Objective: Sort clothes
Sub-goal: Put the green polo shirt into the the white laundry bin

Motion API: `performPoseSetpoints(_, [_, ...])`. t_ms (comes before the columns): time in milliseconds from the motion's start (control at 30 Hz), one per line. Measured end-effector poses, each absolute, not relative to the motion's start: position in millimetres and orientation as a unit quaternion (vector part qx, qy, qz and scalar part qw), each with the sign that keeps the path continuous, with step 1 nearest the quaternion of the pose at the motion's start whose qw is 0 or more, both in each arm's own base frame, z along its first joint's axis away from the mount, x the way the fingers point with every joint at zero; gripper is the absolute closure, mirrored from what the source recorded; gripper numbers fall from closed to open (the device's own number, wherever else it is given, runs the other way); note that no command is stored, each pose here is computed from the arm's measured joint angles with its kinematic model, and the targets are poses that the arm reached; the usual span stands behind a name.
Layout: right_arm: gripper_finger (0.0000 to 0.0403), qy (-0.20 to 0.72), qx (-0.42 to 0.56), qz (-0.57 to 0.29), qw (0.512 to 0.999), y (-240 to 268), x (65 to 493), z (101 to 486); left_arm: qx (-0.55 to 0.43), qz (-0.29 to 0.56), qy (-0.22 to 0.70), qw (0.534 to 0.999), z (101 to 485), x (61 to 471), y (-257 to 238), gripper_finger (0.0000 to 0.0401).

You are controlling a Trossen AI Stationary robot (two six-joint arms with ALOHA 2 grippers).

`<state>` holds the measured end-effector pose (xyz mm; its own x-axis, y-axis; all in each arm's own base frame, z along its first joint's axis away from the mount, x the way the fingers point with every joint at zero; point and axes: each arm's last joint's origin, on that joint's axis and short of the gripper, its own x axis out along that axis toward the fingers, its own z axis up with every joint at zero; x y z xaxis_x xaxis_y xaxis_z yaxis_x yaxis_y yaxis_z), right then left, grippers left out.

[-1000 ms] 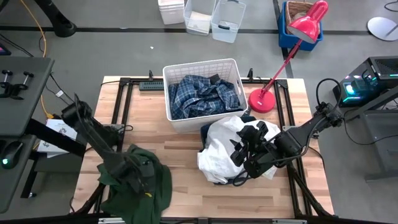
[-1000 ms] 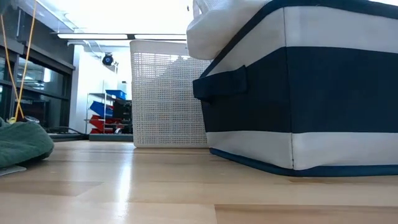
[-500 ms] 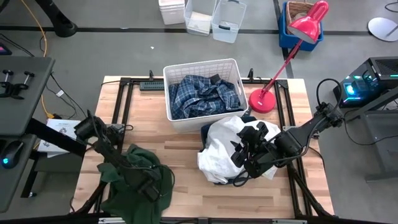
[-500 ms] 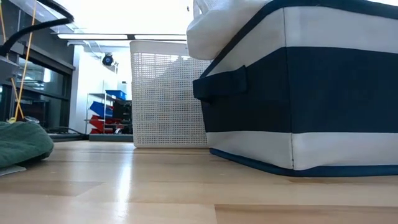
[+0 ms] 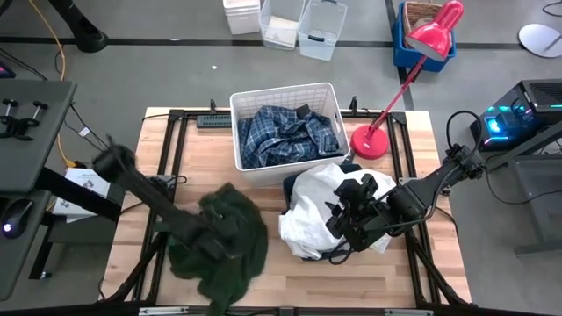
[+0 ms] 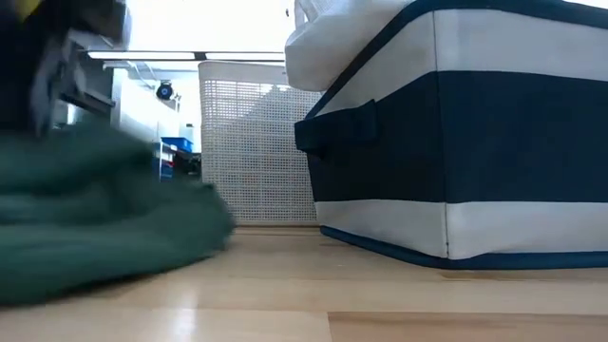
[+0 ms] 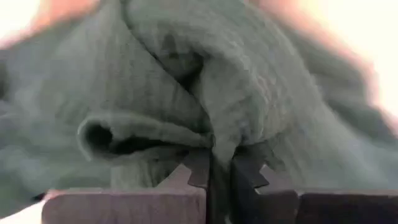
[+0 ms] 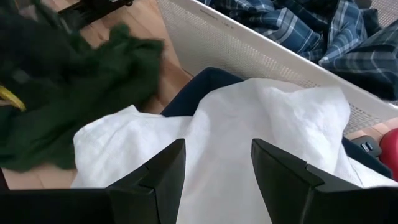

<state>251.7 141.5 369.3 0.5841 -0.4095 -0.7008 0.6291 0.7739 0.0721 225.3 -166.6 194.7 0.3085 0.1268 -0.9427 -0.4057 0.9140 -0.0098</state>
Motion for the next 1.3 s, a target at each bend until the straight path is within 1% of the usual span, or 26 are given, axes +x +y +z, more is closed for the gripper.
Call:
performPoseSetpoints(133, [0.0224, 0.347, 0.159, -0.296, 0.876, 142, 252, 369, -0.166, 0.175, 0.465, 0.852, 256, 211, -139, 0.0388])
performPoseSetpoints(233, [0.0224, 0.346, 0.159, -0.296, 0.876, 142, 252, 369, -0.194, 0.169, 0.356, 0.898, 316, 196, -118, 0.0389])
performPoseSetpoints(333, [0.0224, 0.347, 0.159, -0.296, 0.876, 142, 252, 369, -0.168, 0.179, 0.262, 0.933, 366, 186, -94, 0.0389])
performPoseSetpoints(467, [0.0224, 0.346, 0.159, -0.296, 0.876, 141, 252, 369, -0.097, 0.202, 0.099, 0.970, 443, 180, -65, 0.0389])
performPoseSetpoints(533, [0.0224, 0.345, 0.161, -0.298, 0.875, 141, 253, 369, -0.045, 0.216, 0.020, 0.975, 478, 179, -52, 0.0389])
performPoseSetpoints(600, [0.0224, 0.344, 0.162, -0.300, 0.875, 139, 253, 369, 0.010, 0.237, -0.056, 0.970, 509, 177, -39, 0.0389])
performPoseSetpoints(667, [0.0224, 0.342, 0.166, -0.303, 0.874, 138, 255, 370, 0.060, 0.249, -0.126, 0.958, 532, 176, -26, 0.0389])
performPoseSetpoints(733, [0.0224, 0.338, 0.168, -0.306, 0.874, 136, 256, 370, 0.079, 0.258, -0.187, 0.945, 548, 174, -14, 0.0389])
performPoseSetpoints(800, [0.0224, 0.335, 0.172, -0.309, 0.873, 134, 258, 370, 0.093, 0.258, -0.205, 0.940, 551, 179, -2, 0.0389])
performPoseSetpoints(867, [0.0224, 0.333, 0.175, -0.312, 0.872, 132, 259, 370, 0.082, 0.252, -0.197, 0.944, 545, 191, 10, 0.0389])
performPoseSetpoints(967, [0.0224, 0.330, 0.176, -0.317, 0.872, 129, 261, 370, 0.054, 0.202, -0.158, 0.965, 519, 233, 30, 0.0389])
performPoseSetpoints(1033, [0.0224, 0.325, 0.179, -0.320, 0.872, 127, 263, 371, 0.037, 0.191, -0.127, 0.973, 494, 266, 46, 0.0389])
performPoseSetpoints(1133, [0.0224, 0.317, 0.180, -0.323, 0.873, 126, 265, 371, 0.016, 0.215, -0.084, 0.973, 459, 306, 77, 0.0389])
performPoseSetpoints(1233, [0.0224, 0.314, 0.181, -0.324, 0.874, 125, 265, 372, -0.009, 0.253, -0.066, 0.965, 437, 327, 109, 0.0389])
performPoseSetpoints(1300, [0.0224, 0.314, 0.181, -0.324, 0.874, 126, 265, 372, -0.035, 0.270, -0.037, 0.961, 418, 338, 125, 0.0389])
